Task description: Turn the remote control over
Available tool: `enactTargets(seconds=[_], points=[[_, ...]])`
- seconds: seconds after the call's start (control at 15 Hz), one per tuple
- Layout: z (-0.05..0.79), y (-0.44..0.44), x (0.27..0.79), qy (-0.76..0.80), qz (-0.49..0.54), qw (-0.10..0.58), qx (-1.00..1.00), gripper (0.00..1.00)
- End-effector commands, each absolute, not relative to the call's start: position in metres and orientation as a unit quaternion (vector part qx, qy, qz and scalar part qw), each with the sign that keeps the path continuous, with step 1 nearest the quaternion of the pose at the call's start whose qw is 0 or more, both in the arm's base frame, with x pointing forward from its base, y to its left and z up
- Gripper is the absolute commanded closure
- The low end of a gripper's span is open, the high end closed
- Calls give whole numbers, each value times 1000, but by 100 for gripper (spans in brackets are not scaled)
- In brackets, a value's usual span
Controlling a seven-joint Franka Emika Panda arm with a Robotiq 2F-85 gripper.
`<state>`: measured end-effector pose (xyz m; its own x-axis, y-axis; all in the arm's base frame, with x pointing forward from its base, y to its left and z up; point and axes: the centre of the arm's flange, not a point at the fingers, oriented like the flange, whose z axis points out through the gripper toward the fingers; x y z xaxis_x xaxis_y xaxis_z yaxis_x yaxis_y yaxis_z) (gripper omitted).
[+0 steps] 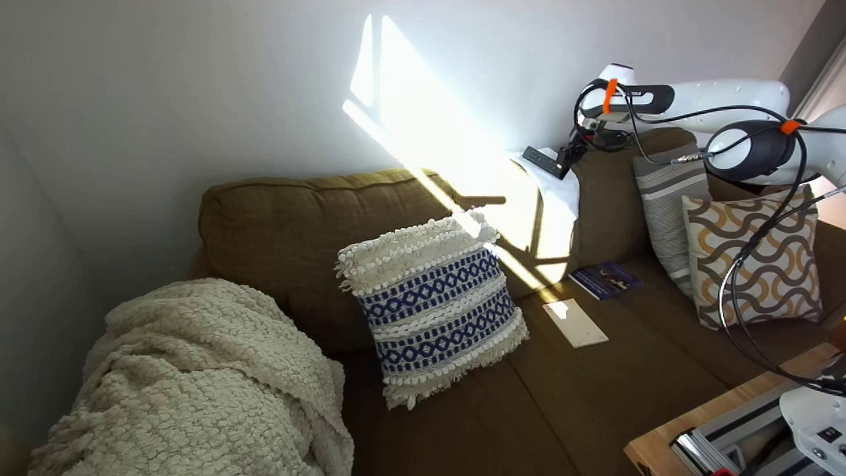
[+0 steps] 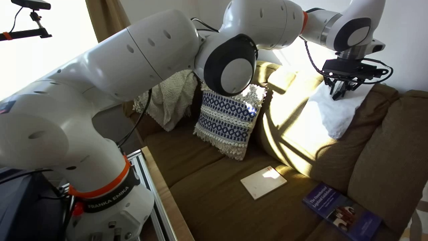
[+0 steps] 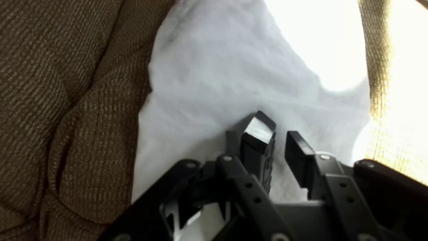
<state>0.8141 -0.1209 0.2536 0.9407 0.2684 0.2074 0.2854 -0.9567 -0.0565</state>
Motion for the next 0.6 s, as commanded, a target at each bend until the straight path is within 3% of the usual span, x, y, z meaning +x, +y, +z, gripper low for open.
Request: enactTargets(seconds=[0.0,0.27,0.53], points=[[244,-138,862,-141,-104,46,-983,26],[241,-139,858,-133,-91,34,-986,0],[246,-137,852,-124,-79,-5,-989,0]])
